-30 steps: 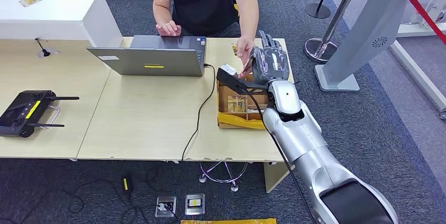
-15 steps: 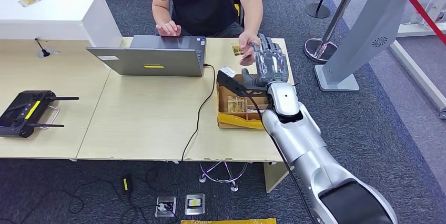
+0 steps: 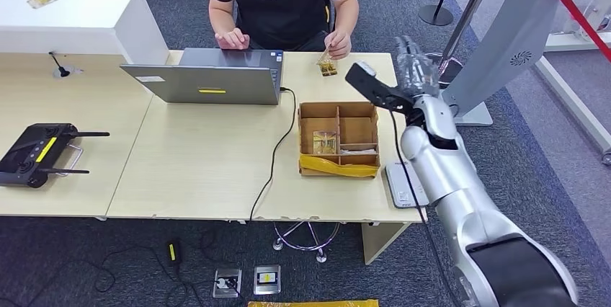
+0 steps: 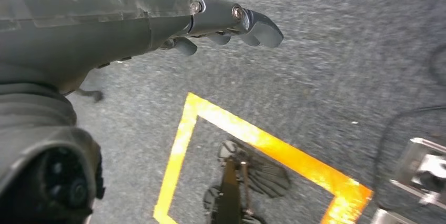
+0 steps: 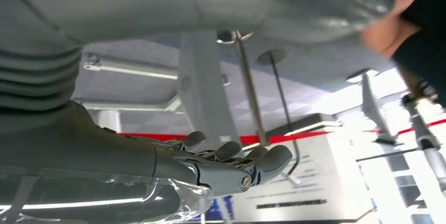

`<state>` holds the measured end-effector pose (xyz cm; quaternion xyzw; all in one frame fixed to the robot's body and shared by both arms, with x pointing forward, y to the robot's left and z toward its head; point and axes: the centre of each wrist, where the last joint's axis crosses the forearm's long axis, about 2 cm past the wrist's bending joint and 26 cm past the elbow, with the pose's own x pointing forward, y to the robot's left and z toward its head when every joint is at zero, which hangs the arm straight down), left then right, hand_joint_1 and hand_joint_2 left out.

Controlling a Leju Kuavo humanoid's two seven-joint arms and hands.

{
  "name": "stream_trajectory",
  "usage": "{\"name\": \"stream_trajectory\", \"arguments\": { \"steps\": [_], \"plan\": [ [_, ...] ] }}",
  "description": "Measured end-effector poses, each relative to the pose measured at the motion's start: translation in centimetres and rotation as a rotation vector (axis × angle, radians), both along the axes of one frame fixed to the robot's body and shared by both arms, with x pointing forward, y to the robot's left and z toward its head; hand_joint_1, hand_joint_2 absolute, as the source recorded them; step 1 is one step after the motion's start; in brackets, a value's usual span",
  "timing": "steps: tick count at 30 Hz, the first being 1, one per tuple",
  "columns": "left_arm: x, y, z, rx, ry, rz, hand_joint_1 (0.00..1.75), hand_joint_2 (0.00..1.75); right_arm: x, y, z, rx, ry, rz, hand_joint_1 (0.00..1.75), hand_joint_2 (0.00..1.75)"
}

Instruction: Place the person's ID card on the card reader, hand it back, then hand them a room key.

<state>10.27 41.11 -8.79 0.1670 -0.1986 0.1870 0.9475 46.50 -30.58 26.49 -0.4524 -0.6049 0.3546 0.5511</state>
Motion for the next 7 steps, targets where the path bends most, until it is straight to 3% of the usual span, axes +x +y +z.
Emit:
{"name": "stream_trajectory", "arguments": {
  "steps": [7],
  "plan": [
    [-0.1, 0.6, 0.1, -0.016, -0.065, -0.021, 0.0, 0.0, -0.6, -12.3, 2.4, -0.058, -0.118, -0.207, 0.0, 0.0]
  ]
}}
